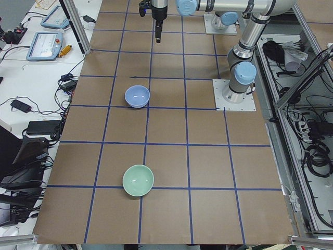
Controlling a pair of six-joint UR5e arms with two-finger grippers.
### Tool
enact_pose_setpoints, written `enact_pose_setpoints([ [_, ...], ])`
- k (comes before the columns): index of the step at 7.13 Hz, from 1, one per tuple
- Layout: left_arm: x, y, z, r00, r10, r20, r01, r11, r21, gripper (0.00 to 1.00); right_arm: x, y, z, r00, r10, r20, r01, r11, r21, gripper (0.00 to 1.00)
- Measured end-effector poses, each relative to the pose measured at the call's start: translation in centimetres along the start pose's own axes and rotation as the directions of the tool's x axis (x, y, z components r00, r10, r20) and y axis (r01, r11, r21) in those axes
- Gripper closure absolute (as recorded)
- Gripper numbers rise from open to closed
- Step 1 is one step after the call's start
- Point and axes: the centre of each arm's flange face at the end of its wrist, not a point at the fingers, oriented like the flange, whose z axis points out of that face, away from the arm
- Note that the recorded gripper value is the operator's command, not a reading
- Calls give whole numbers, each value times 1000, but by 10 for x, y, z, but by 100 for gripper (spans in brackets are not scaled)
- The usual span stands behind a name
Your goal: Stack green bowl on blue bowl
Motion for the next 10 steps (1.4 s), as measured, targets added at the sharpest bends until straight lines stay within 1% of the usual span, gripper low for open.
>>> enact_pose_setpoints([
  [1, -4, -1, 1, 1000, 5, 10, -5, 1000, -1, 0, 0, 0, 0, 1000, 0, 0, 0, 1000, 0, 0],
  [2, -14, -4, 2, 999, 34, 20, -34, 999, -3, 0, 0, 0, 0, 1000, 0, 0, 0, 1000, 0, 0],
  [3, -36, -7, 3, 995, 100, 25, -100, 995, -7, 0, 0, 0, 0, 1000, 1, 0, -1, 1000, 0, 0],
  [5, -88, -8, 2, 970, 240, 27, -239, 971, -19, 0, 1, 0, 0, 1000, 1, 0, -1, 1000, 0, 0],
  [7, -133, -4, 2, 953, 300, 46, -298, 954, -38, 0, 0, 0, 0, 1000, 1, 0, -1, 1000, 0, 0],
  [8, -162, -3, 4, 933, 356, 50, -354, 934, -49, 0, 0, 0, 0, 1000, 0, 0, 0, 1000, 0, 0],
  [10, -237, 7, 13, 888, 459, 31, -456, 887, -68, 0, 0, 0, 0, 1000, 1, 0, -1, 1000, 0, 0],
])
